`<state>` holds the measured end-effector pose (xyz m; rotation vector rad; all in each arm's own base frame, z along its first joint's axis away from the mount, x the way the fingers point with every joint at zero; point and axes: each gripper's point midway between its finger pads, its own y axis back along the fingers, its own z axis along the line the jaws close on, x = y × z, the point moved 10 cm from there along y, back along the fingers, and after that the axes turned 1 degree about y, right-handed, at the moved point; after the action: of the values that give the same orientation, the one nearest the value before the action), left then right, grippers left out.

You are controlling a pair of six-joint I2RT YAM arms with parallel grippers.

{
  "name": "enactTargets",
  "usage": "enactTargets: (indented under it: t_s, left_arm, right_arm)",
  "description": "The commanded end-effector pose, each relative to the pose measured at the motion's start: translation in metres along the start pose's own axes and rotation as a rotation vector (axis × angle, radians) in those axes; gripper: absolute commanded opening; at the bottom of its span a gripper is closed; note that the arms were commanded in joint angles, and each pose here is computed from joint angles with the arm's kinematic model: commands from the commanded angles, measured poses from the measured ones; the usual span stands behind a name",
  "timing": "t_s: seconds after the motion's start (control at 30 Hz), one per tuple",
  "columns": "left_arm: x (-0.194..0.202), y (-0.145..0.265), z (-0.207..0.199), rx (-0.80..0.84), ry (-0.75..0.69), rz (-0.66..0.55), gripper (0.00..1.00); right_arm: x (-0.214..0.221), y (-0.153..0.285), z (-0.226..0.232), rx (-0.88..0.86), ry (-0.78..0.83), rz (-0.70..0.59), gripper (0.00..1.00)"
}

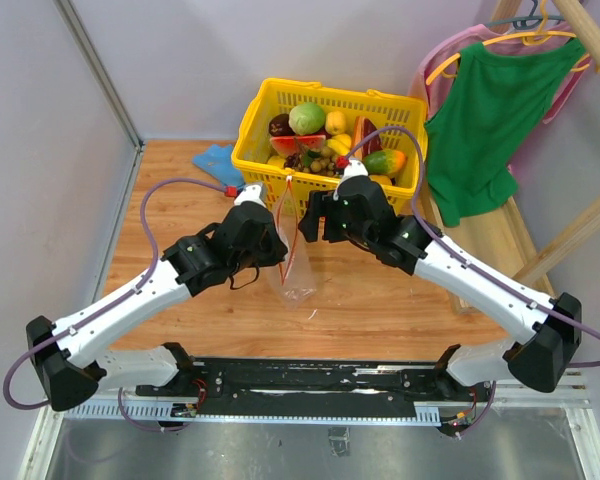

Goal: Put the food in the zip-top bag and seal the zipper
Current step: Open the zipper of the food storage bag.

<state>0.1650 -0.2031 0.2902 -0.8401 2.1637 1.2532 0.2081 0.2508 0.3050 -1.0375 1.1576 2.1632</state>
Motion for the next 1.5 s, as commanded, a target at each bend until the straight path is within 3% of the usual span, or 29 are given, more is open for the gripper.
enactTargets:
  t_s: [0.0, 0.43, 0.63, 0.73, 0.93, 1.0, 1.3, 1.47]
  left_arm:
    - [0.0, -0.004, -0.003, -0.002, -0.006, -0.033, 0.0]
    - [0.003, -0.005, -0.011, 0.013, -0.043, -0.035, 0.0]
    - [0.003, -0.002, -0.012, 0.018, -0.052, -0.044, 0.0]
    - [0.0, 0.001, -0.012, 0.019, -0.054, -0.057, 0.0]
    - [-0.007, 0.01, -0.013, 0.036, -0.057, -0.087, 0.01]
    - [-0.008, 0.011, -0.013, 0.037, -0.06, -0.09, 0.05]
    - [-0.019, 0.016, -0.014, 0.008, -0.09, -0.134, 0.4]
    - [-0.025, 0.015, -0.015, -0.038, -0.116, -0.164, 0.45]
  right_arm:
    - [-0.018, 0.021, 0.008, -0.014, 0.01, -0.075, 0.74]
    - [-0.015, -0.002, 0.017, -0.015, 0.05, 0.006, 0.71]
    - [-0.006, -0.018, 0.017, 0.045, 0.091, 0.068, 0.6]
    - [-0.005, -0.02, 0.018, 0.049, 0.12, 0.09, 0.48]
    - [-0.007, -0.017, 0.02, 0.074, 0.187, 0.086, 0.06]
    - [-0.009, -0.014, 0.022, 0.071, 0.209, 0.073, 0.01]
    - [-0.01, -0.008, 0.029, 0.062, 0.278, 0.067, 0.01]
    - [-0.01, -0.007, 0.031, 0.044, 0.294, 0.074, 0.01]
